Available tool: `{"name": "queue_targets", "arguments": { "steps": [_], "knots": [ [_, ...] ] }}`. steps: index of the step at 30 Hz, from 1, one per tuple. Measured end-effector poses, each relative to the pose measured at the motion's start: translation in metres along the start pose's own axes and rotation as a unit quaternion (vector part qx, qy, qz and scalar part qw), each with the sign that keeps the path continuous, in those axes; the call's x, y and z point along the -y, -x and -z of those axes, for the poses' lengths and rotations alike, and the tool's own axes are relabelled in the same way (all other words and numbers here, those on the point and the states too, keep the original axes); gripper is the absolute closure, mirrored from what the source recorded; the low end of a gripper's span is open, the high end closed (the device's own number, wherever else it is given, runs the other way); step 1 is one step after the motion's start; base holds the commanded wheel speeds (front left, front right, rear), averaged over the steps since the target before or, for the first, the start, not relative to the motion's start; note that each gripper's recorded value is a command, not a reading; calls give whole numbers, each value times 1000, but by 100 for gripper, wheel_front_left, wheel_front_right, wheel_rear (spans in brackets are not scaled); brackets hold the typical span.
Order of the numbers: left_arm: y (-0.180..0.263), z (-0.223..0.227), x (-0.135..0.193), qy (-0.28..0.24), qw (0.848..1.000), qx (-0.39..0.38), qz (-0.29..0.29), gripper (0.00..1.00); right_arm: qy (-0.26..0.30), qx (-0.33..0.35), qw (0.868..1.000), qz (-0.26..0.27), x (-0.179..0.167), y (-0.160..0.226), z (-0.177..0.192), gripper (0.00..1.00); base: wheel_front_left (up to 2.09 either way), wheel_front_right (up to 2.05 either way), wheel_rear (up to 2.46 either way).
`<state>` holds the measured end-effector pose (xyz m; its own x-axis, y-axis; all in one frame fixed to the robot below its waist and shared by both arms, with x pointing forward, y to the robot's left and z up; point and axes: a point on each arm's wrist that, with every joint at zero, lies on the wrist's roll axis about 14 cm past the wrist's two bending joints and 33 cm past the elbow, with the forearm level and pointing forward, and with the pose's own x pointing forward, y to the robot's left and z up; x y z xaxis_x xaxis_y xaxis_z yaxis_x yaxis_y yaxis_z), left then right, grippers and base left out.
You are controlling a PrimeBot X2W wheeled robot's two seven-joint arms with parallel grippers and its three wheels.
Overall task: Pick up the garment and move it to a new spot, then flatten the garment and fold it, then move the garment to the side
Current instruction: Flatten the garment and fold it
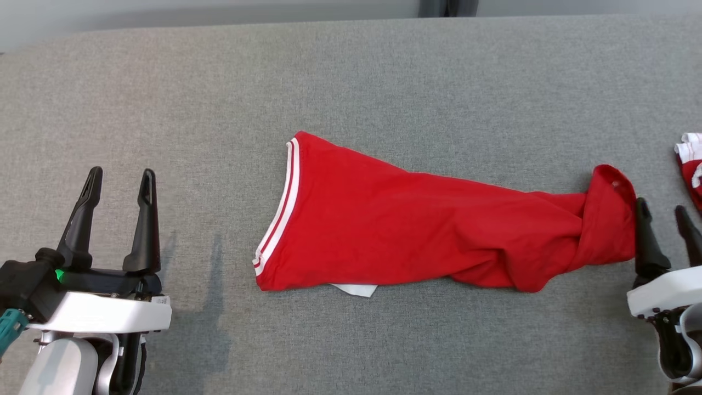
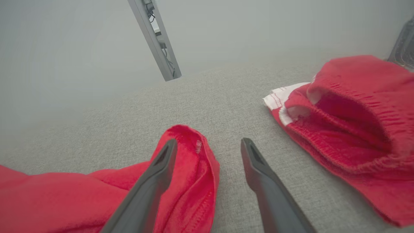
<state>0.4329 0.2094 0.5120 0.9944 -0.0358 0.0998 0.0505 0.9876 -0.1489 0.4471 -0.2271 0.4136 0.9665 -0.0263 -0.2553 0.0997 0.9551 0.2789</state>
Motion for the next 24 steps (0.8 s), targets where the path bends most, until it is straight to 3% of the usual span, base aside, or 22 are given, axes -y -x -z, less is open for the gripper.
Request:
{"name": "queue_targets", "arguments": {
  "steps": [7,13,18,24],
  "knots": [
    [12,-12,-4,-2,1000,12,-13,0,51,103,993,-14,-5,14,-56,0,0,0,0],
    [27,-22,-5,-5,1000,19,-13,0,97,176,977,-70,-48,38,-102,0,0,0,0],
    [40,-27,-7,-12,1000,19,-13,0,115,187,970,-105,-78,64,-111,0,0,0,0],
    [55,-26,-2,-9,1000,9,-12,0,115,171,972,-115,-90,89,-103,0,0,0,0]
  ]
}}
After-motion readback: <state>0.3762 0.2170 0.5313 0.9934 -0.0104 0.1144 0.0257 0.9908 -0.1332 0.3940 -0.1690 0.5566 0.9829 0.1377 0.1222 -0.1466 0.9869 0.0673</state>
